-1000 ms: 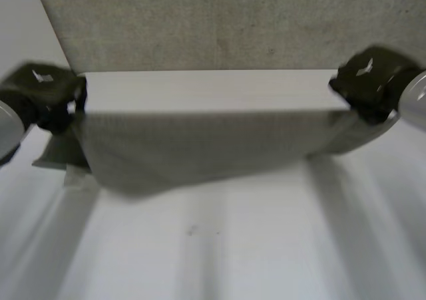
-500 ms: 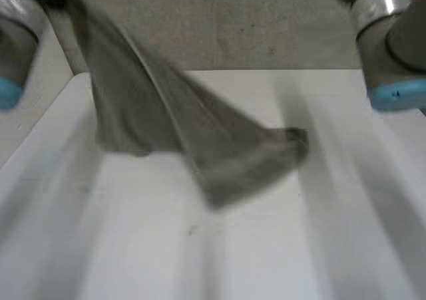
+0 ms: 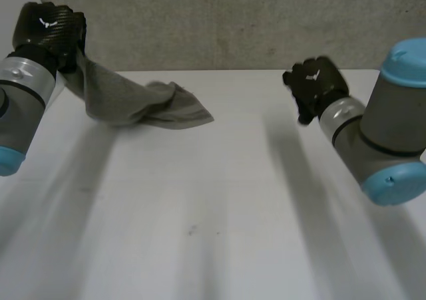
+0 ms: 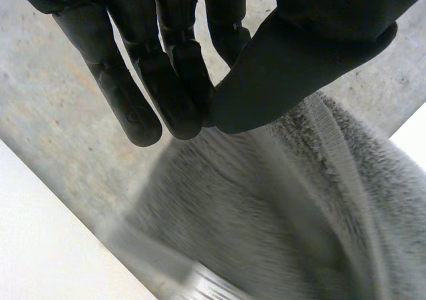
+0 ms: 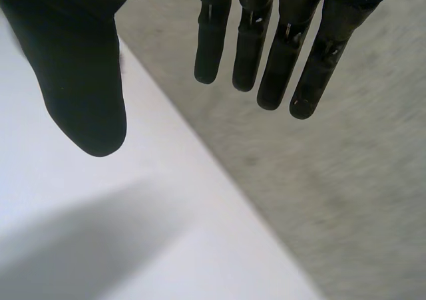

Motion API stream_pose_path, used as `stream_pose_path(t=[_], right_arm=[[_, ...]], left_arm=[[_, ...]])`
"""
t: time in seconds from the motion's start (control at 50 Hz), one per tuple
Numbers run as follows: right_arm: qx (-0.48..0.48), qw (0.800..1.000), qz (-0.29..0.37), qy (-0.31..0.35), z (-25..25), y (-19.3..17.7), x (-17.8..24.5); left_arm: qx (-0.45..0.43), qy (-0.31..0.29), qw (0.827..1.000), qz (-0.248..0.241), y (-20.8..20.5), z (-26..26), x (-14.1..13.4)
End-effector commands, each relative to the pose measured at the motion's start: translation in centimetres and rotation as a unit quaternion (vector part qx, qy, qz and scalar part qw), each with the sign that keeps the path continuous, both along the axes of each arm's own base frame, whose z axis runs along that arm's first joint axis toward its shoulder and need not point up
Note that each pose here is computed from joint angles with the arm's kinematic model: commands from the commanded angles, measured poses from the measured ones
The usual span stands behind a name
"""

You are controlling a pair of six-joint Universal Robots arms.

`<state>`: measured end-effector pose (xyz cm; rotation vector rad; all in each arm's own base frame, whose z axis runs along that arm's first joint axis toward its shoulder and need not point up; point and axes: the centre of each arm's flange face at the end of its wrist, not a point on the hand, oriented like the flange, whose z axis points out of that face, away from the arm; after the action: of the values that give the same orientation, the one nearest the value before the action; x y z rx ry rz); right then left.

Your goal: Fold the laundry

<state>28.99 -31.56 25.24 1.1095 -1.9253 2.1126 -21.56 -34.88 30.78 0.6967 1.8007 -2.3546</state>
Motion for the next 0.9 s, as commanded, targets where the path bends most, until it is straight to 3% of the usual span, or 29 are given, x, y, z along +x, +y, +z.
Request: stream_pose_path(t=[0.02, 0.1, 0.2, 0.3, 0.42, 0.58, 0.9], right_arm=[[0.217, 0.969, 0.036, -0.115, -2.9, 4.5, 1.1], [0.274, 0.948, 0.047, -0.157, -3.1, 5.4, 1.3], [0.348, 0.903, 0.069, -0.242, -3.0, 7.2, 2.8], [0.376, 0.880, 0.076, -0.280, -2.9, 8.1, 3.8], [0.411, 0.859, 0.115, -0.284, -3.4, 10.1, 5.9], [0.477, 0.815, 0.149, -0.294, -6.4, 12.0, 9.6], [0.496, 0.785, 0.177, -0.325, -9.7, 11.9, 14.5]], left_arm=[[-0.114, -0.024, 0.993, 0.009, 0.8, 6.7, -0.3], [-0.167, -0.010, 0.986, 0.005, 1.4, 10.8, -0.9], [-0.237, 0.015, 0.971, -0.021, 4.7, 18.0, -2.4], [-0.258, 0.029, 0.964, -0.049, 7.1, 20.3, -3.9], [-0.239, 0.025, 0.968, -0.068, 7.7, 19.1, -5.1], [-0.178, -0.019, 0.982, -0.067, 6.5, 14.3, -6.1], [-0.129, -0.038, 0.986, -0.102, 7.7, 10.7, -8.2]])
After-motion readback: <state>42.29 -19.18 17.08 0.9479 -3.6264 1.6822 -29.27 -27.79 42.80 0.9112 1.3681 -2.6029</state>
